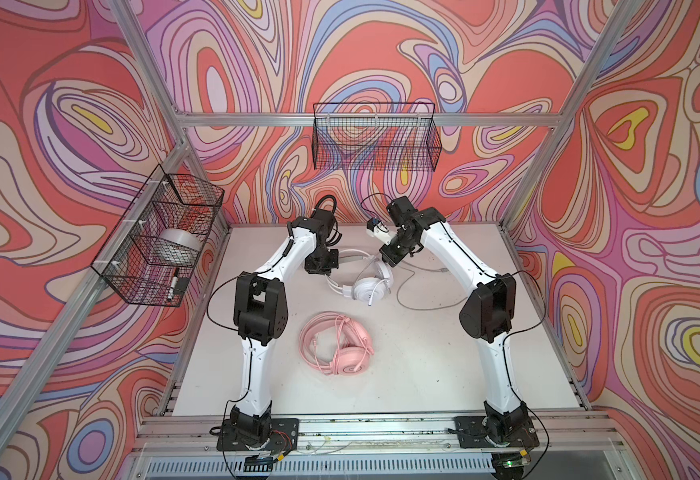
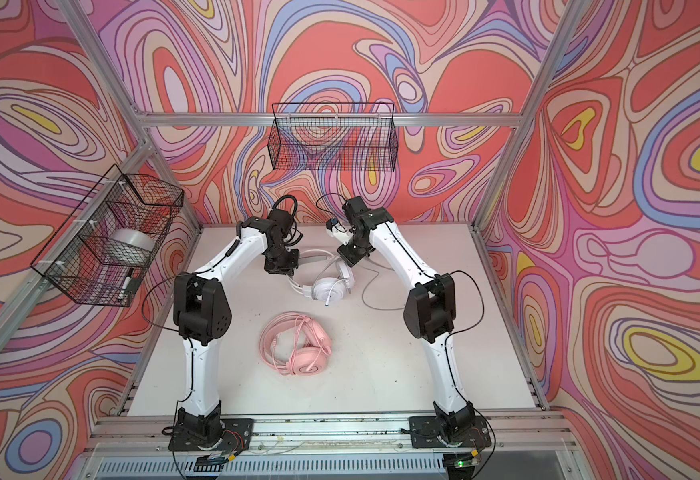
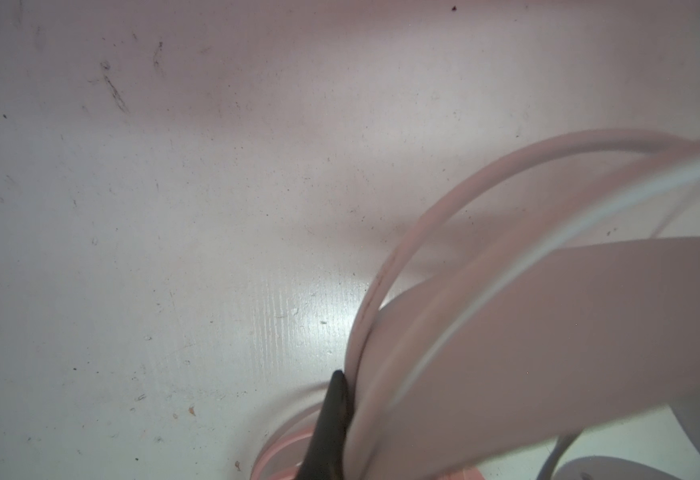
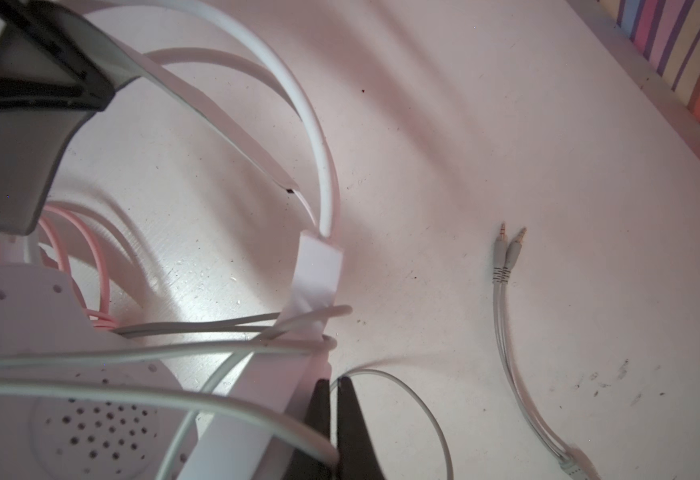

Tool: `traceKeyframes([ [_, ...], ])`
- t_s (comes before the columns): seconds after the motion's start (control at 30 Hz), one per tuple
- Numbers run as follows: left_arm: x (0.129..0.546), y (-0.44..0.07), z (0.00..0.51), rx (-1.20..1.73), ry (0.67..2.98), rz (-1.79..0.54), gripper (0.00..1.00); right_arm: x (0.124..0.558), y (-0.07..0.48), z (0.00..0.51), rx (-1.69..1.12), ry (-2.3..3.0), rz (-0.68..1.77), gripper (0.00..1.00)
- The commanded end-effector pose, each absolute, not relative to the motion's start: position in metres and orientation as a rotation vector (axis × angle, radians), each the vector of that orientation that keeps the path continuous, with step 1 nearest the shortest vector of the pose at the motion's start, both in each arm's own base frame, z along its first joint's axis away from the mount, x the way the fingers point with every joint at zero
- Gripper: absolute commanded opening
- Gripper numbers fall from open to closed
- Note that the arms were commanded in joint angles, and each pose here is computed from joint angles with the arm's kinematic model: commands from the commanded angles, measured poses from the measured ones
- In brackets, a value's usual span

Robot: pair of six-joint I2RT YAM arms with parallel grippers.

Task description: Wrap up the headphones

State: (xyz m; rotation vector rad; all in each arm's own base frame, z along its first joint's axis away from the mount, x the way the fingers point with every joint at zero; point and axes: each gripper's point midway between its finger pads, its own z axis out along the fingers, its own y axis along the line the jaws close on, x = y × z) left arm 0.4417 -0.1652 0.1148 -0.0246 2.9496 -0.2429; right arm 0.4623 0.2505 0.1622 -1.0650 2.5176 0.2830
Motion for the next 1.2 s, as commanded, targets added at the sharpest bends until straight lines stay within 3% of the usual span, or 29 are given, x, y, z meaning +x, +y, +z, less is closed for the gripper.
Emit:
traceKeyframes([
  [0.0,0.425,-0.174,0.143,0.073,2.929,-0.337,0.00,0.484,0.237,0.145,-0.938,2.553,0.292,0.06],
  [0.1,0.423,-0.177,0.147,0.085,2.924,-0.361,0.00,0.487,0.230,0.135,-0.894,2.581,0.320,0.07],
  [0.43,0.423,-0.184,0.155,0.082,2.906,-0.451,0.00,0.485,0.212,0.111,-0.767,2.619,0.460,0.36],
  [0.83,0.429,-0.192,0.179,0.014,2.838,-0.660,0.00,0.479,0.198,0.078,-0.592,2.658,0.628,0.52],
  [1.17,0.434,-0.193,0.197,-0.056,2.777,-0.793,0.00,0.466,0.203,0.062,-0.493,2.648,0.803,0.58],
])
